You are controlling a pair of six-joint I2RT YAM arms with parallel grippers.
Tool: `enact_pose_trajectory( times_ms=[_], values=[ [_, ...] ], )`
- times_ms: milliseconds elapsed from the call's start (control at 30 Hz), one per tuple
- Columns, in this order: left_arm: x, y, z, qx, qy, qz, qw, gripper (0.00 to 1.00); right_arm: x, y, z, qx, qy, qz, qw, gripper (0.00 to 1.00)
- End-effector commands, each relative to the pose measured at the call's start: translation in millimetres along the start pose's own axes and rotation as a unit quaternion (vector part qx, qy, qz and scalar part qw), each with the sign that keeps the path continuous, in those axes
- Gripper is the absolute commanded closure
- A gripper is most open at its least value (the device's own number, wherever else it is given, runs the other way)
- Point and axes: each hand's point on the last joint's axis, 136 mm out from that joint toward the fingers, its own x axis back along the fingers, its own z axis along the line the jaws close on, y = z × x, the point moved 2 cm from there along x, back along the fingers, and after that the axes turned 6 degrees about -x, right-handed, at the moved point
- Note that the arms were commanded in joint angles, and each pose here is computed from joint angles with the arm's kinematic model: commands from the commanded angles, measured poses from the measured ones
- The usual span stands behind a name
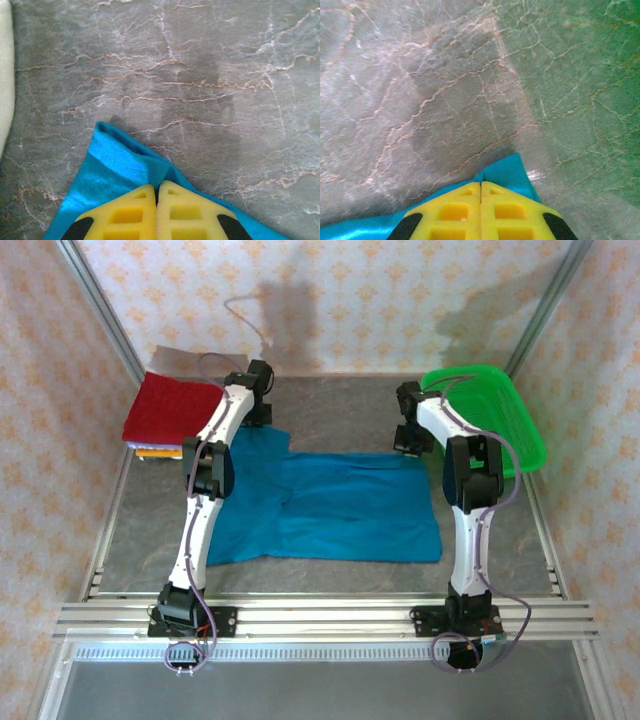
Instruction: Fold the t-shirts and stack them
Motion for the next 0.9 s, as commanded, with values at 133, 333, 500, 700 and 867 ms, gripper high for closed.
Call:
enact_pose_trajectory(
  times_ms=[133, 333, 500, 700, 867],
  values=[
    [52, 1, 8, 0.001, -0.009, -0.016, 1.0, 1.0, 57, 6, -1, -0.019, 0.047, -0.037, 0.998, 0.97],
    [118, -2, 18, 0.011, -0.025, -0.053, 0.998, 1.0, 82, -6, -6, -0.028, 0.071, -0.041, 0.996, 0.99],
    [152, -25, 29, 0.014, -0.017, -0.056, 0.998, 1.0, 98, -23, -19, -0.028, 0.071, -0.045, 0.996, 0.99],
    [173, -67, 37, 0.026, -0.023, -0.05, 0.998, 1.0, 106, -50, -33, -0.028, 0.075, -0.037, 0.996, 0.99],
    [198, -105, 44, 0.038, -0.033, -0.057, 0.997, 1.0, 114, -71, -44, -0.035, 0.083, -0.035, 0.995, 0.99]
  ],
)
